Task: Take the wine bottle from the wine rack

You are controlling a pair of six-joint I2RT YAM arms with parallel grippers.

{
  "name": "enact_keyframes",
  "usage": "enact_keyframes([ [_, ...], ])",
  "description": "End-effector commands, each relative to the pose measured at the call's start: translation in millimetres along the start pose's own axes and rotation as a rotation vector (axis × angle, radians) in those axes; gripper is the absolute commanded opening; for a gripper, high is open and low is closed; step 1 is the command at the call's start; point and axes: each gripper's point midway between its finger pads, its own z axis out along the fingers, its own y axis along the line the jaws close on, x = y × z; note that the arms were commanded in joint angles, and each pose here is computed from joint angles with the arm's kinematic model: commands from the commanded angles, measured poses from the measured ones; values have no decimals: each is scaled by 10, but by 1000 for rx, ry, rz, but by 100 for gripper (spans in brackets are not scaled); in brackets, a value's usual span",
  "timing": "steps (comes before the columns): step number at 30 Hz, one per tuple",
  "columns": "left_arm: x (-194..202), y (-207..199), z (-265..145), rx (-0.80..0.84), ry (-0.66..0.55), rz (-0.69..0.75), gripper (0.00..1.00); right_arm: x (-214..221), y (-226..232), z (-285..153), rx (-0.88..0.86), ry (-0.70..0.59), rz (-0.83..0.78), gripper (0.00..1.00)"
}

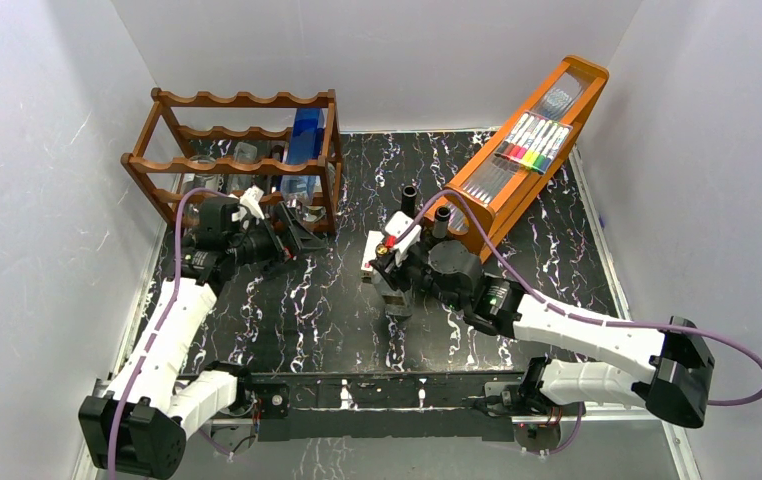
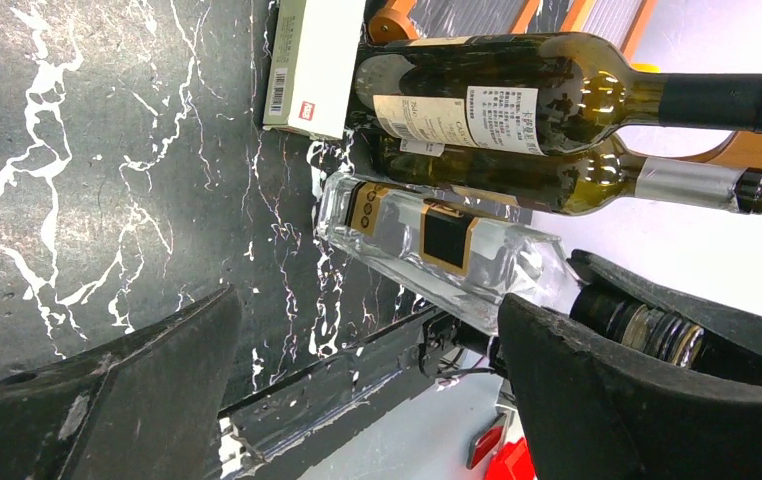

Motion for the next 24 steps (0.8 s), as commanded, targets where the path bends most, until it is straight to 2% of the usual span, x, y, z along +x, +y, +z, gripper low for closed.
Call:
enact_keyframes([
  [1, -9, -46, -74, 19, -26, 30, 98, -497, -309, -104, 134, -191, 37, 0],
  [12, -28, -75, -76, 25, -27, 33, 98, -632, -312, -29, 119, -330, 93, 0],
  [24, 16, -48, -119, 15, -32, 25, 98, -495, -555, 33, 184, -297, 102, 0],
])
